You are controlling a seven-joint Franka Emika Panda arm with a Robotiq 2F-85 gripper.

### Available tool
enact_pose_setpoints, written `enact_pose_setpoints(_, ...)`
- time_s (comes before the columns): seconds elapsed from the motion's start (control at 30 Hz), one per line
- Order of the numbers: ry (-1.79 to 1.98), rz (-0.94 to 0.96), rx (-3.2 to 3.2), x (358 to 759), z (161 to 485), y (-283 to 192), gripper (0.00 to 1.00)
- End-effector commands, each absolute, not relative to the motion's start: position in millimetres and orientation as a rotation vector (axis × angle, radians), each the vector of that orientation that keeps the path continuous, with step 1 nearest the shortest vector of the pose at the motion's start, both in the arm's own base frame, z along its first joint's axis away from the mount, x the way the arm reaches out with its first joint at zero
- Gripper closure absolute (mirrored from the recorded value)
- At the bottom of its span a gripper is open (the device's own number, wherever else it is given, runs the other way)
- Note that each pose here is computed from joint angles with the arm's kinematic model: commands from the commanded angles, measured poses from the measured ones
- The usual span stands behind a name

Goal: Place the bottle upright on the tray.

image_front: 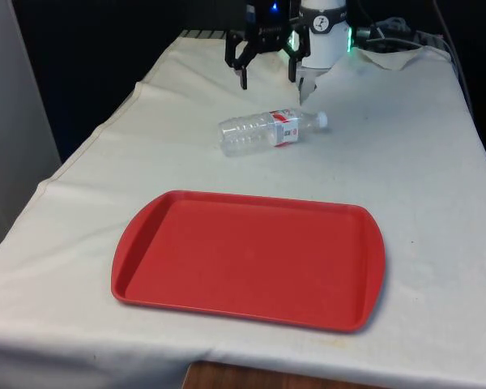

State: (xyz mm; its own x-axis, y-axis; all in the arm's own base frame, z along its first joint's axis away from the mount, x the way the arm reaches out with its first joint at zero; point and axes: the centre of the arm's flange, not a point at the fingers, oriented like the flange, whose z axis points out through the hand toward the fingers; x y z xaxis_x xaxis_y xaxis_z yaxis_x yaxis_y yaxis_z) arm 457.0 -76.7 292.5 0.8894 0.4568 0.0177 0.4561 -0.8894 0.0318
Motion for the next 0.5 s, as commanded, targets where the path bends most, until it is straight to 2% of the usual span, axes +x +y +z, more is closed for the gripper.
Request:
enact_pose_setpoints(0.0,0.758,0.053,3.018,454,292,-78,0.0)
enact_pose_setpoints(0.47,0.888,0.049,2.984,448,287,-92,0.0)
